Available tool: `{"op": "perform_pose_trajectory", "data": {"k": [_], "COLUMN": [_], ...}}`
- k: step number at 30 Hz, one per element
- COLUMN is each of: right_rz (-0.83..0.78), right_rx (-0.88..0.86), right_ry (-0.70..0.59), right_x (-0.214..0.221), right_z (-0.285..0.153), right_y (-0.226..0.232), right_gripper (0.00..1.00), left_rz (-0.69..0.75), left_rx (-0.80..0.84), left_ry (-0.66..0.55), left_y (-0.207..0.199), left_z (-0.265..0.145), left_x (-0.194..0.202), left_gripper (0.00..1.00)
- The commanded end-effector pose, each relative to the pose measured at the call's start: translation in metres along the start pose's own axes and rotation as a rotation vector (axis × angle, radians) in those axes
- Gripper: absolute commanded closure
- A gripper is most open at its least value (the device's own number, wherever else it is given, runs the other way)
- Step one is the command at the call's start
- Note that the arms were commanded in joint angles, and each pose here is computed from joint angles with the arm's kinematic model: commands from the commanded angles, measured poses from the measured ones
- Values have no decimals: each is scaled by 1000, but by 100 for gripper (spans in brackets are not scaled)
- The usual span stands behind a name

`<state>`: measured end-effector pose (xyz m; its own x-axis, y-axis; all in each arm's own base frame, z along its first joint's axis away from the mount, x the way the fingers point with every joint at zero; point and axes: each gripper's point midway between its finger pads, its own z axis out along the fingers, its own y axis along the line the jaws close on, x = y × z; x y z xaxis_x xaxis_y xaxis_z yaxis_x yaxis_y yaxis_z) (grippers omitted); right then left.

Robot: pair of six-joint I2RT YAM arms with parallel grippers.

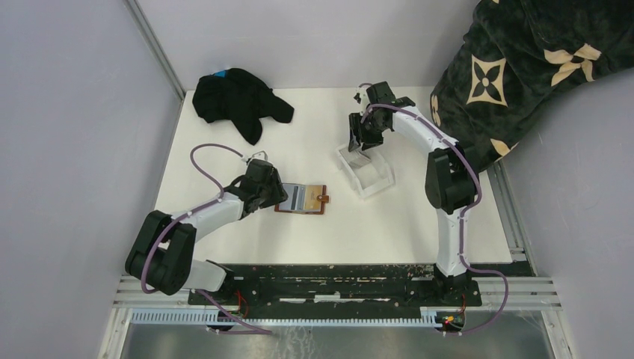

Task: Put the credit cards into the card holder
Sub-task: Pick up the credit card from the storage box.

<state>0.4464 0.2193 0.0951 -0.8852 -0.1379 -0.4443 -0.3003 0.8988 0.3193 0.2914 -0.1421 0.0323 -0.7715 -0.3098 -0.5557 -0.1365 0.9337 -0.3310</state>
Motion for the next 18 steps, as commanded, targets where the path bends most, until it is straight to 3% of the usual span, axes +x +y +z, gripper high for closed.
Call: {"op": "perform_pose_trajectory", "data": {"k": [1, 8, 18], "right_rz": [32, 63, 74], "right_rx": [-74, -102, -127], "right_ry": [-1, 18, 17], "right_x": [0, 4, 7], "right_z": [7, 12, 7], "right_y": [5, 3, 9], "right_gripper": [43, 47, 55], "left_rz": [16, -14, 18], "left_rx": [81, 172, 238], "left_ry": [-101, -150, -40], "left_y": [-31, -71, -129], "left_z": [-16, -22, 26], "left_x": [-45, -85, -79], "left_gripper": [47, 46, 46]}}
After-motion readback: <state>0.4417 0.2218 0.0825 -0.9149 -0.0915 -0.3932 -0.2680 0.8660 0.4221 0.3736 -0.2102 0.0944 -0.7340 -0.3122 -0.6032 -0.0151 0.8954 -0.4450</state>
